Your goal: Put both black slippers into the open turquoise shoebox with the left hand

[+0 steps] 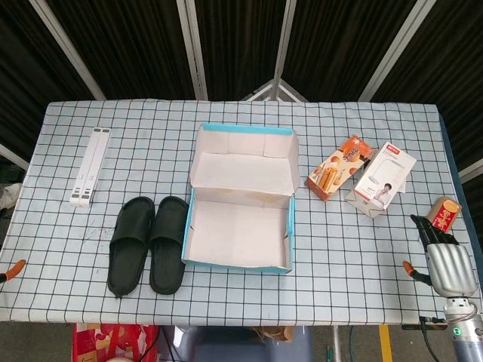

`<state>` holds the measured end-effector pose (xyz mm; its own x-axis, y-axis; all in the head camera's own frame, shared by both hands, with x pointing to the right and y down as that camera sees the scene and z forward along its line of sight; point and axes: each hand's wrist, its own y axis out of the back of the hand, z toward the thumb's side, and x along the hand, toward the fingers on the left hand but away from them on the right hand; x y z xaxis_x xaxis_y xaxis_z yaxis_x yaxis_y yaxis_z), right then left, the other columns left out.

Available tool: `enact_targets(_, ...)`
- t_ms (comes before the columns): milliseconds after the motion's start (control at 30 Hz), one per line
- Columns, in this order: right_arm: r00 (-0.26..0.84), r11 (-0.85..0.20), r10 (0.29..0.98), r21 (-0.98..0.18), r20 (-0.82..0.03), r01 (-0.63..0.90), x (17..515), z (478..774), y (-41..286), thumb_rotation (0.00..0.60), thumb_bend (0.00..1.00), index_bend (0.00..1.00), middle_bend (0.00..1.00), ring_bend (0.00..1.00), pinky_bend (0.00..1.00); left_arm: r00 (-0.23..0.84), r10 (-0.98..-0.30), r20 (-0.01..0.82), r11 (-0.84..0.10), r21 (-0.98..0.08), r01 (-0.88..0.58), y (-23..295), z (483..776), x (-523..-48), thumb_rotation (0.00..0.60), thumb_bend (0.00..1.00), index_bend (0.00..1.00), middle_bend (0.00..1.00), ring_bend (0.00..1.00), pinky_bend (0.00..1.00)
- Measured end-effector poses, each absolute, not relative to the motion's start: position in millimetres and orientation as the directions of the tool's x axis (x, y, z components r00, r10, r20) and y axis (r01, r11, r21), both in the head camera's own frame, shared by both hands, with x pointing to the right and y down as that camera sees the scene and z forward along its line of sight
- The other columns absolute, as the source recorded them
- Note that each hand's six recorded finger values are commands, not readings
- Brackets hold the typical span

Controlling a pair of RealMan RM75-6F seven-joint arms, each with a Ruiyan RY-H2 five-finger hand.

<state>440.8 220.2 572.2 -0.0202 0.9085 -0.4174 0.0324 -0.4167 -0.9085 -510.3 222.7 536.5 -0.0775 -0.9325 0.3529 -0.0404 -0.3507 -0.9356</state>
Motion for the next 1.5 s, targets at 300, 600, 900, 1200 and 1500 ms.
enact_targets(300, -0.032, -0.379, 0.925, -0.925, -0.38, 0.035, 447.4, 563.1, 220.8, 0.6, 0.23, 0.12, 0.17, 0.26, 0.33, -0.086, -0.933, 0.349, -0.347, -0.937, -0.039, 220.8, 537.4, -510.9, 0.6, 0.27, 0.07, 0.09, 0.06, 0.18)
enact_targets(600, -0.047, -0.4, 0.914, -0.915, -0.402, 0.042, 448.4, 564.0, 222.5, 0.6, 0.23, 0.12, 0.17, 0.26, 0.33, -0.07, -0.923, 0.378, -0.375, -0.926, -0.043, 221.4, 544.5, -506.9, 0.6, 0.27, 0.04, 0.09, 0.06, 0.18)
enact_targets(900, -0.047, -0.406, 0.912, -0.912, -0.408, 0.047, 449.8, 564.1, 223.4, 0.6, 0.23, 0.12, 0.17, 0.26, 0.33, -0.069, -0.921, 0.383, -0.38, -0.924, -0.049, 221.4, 546.0, -505.4, 0.6, 0.26, 0.03, 0.11, 0.06, 0.18)
enact_targets(1200, -0.049, -0.404, 0.912, -0.913, -0.407, 0.061, 451.5, 561.9, 224.0, 0.6, 0.23, 0.12, 0.17, 0.26, 0.33, 0.015, -0.875, 0.483, -0.483, -0.873, -0.061, 205.4, 573.0, -480.0, 0.6, 0.17, 0.0, 0.11, 0.06, 0.18)
enact_targets(1500, -0.051, -0.415, 0.907, -0.907, -0.419, 0.07, 454.2, 565.8, 222.0, 0.6, 0.23, 0.12, 0.17, 0.26, 0.33, 0.143, -0.771, 0.621, -0.623, -0.782, 0.036, 167.6, 601.4, -418.4, 0.534, 0.1, 0.0, 0.05, 0.06, 0.18)
